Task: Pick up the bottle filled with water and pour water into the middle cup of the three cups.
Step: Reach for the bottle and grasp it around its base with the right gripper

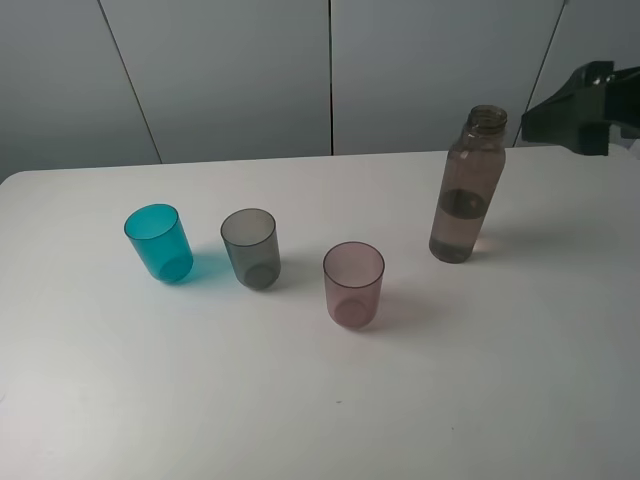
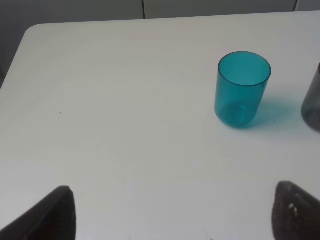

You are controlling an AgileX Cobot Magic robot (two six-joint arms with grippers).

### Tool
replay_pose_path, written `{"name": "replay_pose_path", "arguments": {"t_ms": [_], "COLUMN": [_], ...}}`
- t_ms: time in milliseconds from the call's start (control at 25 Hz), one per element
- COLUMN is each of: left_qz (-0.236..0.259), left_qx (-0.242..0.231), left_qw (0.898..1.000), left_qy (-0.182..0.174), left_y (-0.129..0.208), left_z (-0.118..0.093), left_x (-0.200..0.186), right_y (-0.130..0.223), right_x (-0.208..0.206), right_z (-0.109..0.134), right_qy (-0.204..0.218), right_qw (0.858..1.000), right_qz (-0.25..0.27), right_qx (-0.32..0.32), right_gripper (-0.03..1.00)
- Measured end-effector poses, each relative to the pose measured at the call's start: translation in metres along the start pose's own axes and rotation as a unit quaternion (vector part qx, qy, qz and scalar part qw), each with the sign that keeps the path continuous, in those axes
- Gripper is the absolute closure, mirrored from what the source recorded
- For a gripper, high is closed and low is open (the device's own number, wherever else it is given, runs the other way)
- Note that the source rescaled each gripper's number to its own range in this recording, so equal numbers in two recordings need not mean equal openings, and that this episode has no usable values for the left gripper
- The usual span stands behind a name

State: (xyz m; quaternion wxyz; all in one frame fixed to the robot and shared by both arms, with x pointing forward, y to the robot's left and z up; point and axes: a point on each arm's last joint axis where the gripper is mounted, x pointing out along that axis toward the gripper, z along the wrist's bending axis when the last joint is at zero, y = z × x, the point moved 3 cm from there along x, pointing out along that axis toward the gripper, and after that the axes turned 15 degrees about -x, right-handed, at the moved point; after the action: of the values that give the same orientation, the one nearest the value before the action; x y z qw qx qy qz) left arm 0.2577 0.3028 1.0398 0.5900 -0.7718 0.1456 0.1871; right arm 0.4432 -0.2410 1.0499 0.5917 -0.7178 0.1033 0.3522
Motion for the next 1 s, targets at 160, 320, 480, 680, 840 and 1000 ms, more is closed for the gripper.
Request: {"name": "replay_pose_path", "arguments": {"t_ms": [160, 320, 480, 680, 840, 1000], "left_qz": [0.000, 0.000, 0.000, 0.000, 0.000, 0.000], "left_qx": [0.000, 0.000, 0.000, 0.000, 0.000, 0.000], "left_qw": [1.000, 1.000, 1.000, 1.000, 1.000, 1.000], "left_qy": [0.000, 0.000, 0.000, 0.000, 0.000, 0.000], "left_y": [0.000, 0.000, 0.000, 0.000, 0.000, 0.000], "left_z": [0.000, 0.000, 0.000, 0.000, 0.000, 0.000], "left_x": [0.000, 0.000, 0.000, 0.000, 0.000, 0.000], "right_y": [0.009, 0.018, 0.028, 0.058, 0.074, 0.078], "right_x": [0.027, 0.047, 0.059, 0.068, 0.073, 0.075], "right_z": [0.000, 0.001, 0.004, 0.004, 0.001, -0.002], "right_qy": [-0.010, -0.020, -0.027, -0.008, 0.016, 0.037], "right_qw": [0.999, 0.995, 0.994, 0.994, 0.996, 0.996], "right_qz": [0.053, 0.093, 0.107, 0.100, 0.069, 0.029], "right_qx": [0.005, -0.007, -0.027, -0.041, -0.050, -0.073], "right_gripper": [-0.03, -0.03, -0.03, -0.03, -0.03, -0.03]}}
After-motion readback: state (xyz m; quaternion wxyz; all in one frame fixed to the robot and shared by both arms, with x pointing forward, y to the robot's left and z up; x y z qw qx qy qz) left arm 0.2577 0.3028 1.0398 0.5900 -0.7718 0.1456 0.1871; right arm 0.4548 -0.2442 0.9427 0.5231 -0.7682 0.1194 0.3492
